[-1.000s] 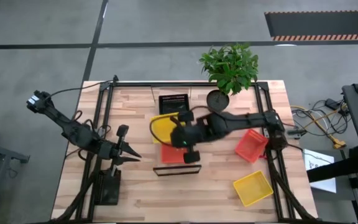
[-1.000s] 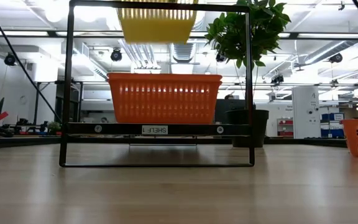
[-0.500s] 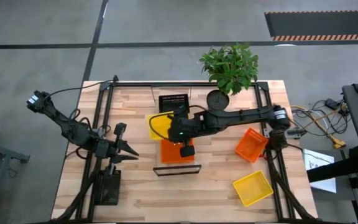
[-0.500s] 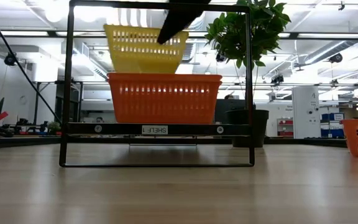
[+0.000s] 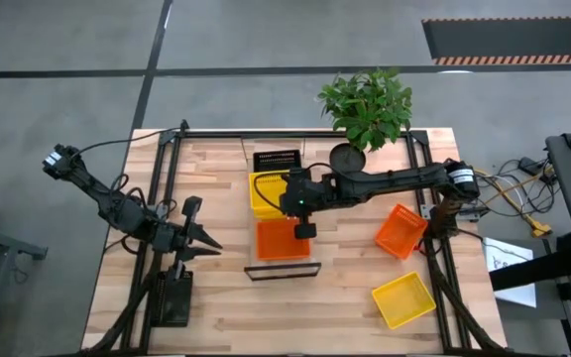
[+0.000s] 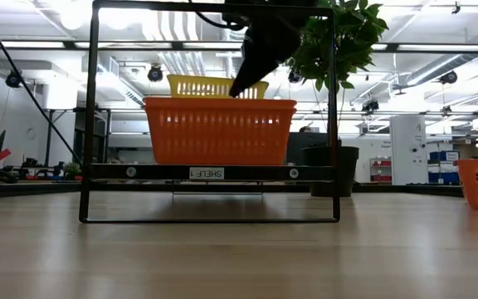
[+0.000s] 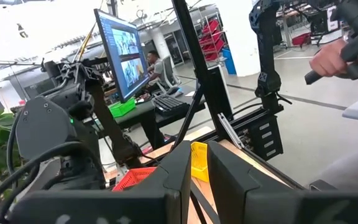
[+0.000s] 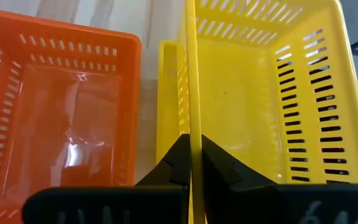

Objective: Stack baskets on shelf by color
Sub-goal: Stack the left yellow bin into the yellow bin on the shelf, then stack the orange bin on top of the orange bins on the shelf

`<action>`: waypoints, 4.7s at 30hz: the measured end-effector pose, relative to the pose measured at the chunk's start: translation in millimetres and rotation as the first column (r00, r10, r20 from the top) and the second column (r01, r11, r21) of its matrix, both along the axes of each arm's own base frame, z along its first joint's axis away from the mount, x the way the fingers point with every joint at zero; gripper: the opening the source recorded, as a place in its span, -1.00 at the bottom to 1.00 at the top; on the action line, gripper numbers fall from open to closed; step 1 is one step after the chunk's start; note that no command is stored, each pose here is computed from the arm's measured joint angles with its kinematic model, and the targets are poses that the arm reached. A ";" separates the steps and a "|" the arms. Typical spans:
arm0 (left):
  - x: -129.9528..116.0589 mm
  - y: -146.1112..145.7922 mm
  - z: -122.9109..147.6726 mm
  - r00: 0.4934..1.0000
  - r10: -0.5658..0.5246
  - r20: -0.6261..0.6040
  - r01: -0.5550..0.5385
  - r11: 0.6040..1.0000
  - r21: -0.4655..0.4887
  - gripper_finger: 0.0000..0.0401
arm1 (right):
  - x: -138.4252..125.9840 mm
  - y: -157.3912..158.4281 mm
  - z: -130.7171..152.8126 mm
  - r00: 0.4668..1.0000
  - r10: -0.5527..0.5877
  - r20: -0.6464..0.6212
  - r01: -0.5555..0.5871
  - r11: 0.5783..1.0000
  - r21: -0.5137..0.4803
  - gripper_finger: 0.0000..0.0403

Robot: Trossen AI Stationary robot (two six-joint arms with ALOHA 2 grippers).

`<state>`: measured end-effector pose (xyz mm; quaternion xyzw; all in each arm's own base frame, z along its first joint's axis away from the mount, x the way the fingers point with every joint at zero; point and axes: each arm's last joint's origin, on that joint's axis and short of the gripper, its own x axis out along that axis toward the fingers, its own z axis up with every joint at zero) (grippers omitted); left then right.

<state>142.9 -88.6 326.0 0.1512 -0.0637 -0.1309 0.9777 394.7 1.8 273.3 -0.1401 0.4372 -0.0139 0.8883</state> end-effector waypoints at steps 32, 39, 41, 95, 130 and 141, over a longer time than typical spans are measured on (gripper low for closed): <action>0.4 -0.3 -0.7 1.000 0.000 -0.005 0.000 1.000 0.004 -0.82 | 0.1 -2.9 -23.5 0.999 -0.045 -0.007 0.045 0.998 0.038 -0.96; 0.4 -0.3 -0.4 1.000 0.000 -0.002 0.000 1.000 0.002 -0.82 | 0.1 -2.8 -23.6 0.999 -0.046 -0.006 0.046 0.998 0.040 -0.96; 0.4 -0.3 -0.4 1.000 0.000 -0.002 0.000 1.000 0.002 -0.82 | 0.1 -2.8 -23.6 0.999 -0.045 -0.007 0.045 0.998 0.040 -0.96; 4.8 -3.4 -4.0 1.000 0.000 -0.022 0.000 1.000 0.014 -0.82 | -52.8 97.5 36.5 0.884 -0.356 -0.303 0.426 0.880 0.210 -0.85; 5.8 -0.5 -7.8 0.994 0.106 -0.038 -0.106 0.994 0.020 -0.82 | -153.1 59.8 -68.4 -0.161 -0.976 -0.149 0.979 -0.139 -0.152 -0.23; 5.9 0.5 -8.2 0.989 0.140 -0.042 -0.140 0.990 0.022 -0.82 | -165.9 57.0 -101.5 -0.228 -0.960 -0.161 0.970 -0.209 -0.127 -0.23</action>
